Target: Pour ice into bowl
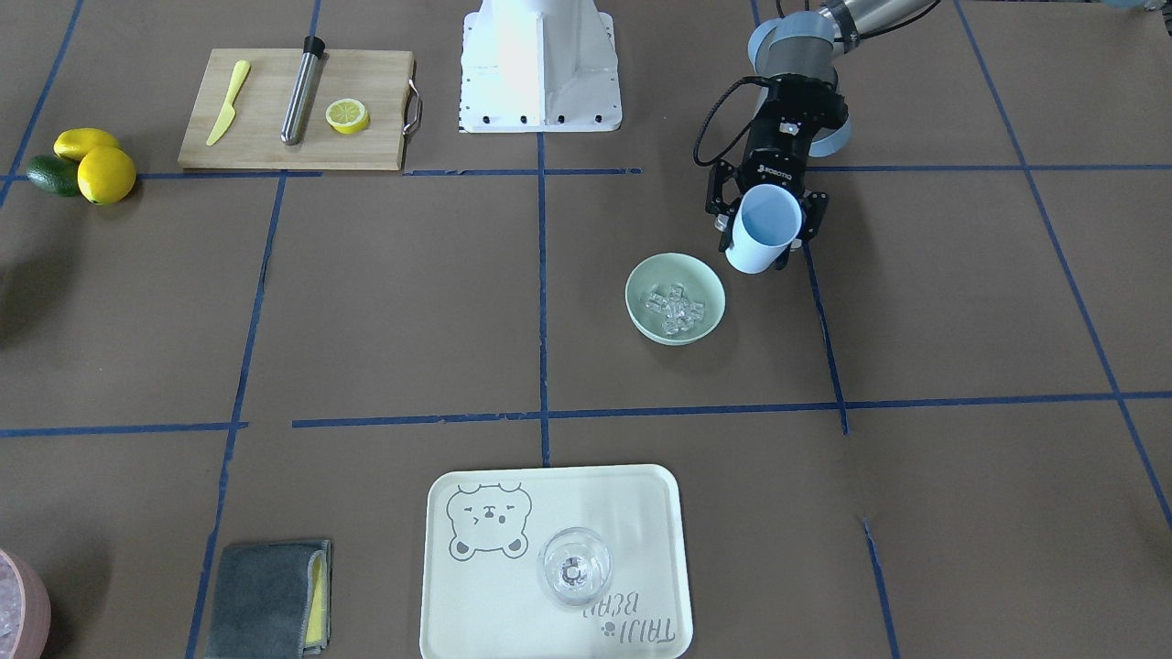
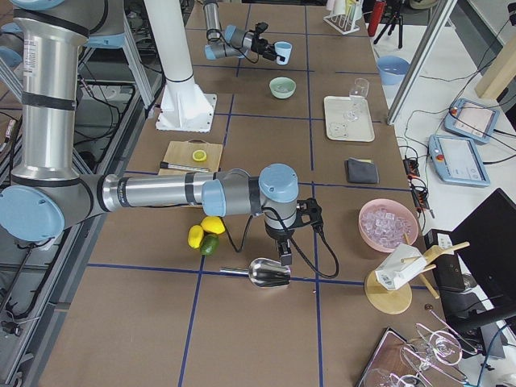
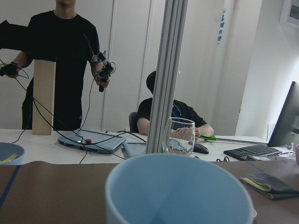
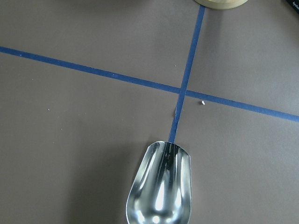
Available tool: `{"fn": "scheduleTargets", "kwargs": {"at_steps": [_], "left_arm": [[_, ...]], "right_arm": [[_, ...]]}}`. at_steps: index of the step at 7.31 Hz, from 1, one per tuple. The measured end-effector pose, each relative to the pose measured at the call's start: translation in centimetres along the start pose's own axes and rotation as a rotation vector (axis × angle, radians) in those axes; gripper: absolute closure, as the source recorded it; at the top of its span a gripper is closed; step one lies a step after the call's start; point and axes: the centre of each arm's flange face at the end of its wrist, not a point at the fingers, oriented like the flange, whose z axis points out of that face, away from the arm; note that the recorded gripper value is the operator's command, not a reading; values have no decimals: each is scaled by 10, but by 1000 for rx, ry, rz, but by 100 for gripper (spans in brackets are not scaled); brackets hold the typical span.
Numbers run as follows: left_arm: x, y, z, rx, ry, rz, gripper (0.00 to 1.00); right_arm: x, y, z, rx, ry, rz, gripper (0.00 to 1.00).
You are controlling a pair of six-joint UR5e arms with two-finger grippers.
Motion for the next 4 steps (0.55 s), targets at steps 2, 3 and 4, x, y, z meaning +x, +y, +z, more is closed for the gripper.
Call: {"fn": "scheduleTargets", "kwargs": {"at_steps": [2, 3, 4], "left_arm": [[-82, 0, -5, -34, -60, 30, 100], [-123, -4, -7, -70, -76, -25, 100], [-158, -6, -11, -102, -98, -69, 100]], "right_arm": [[0, 0, 0, 0, 0, 0, 0], [0, 0, 0, 1, 0, -1, 0], [0, 0, 0, 1, 0, -1, 0]]}}
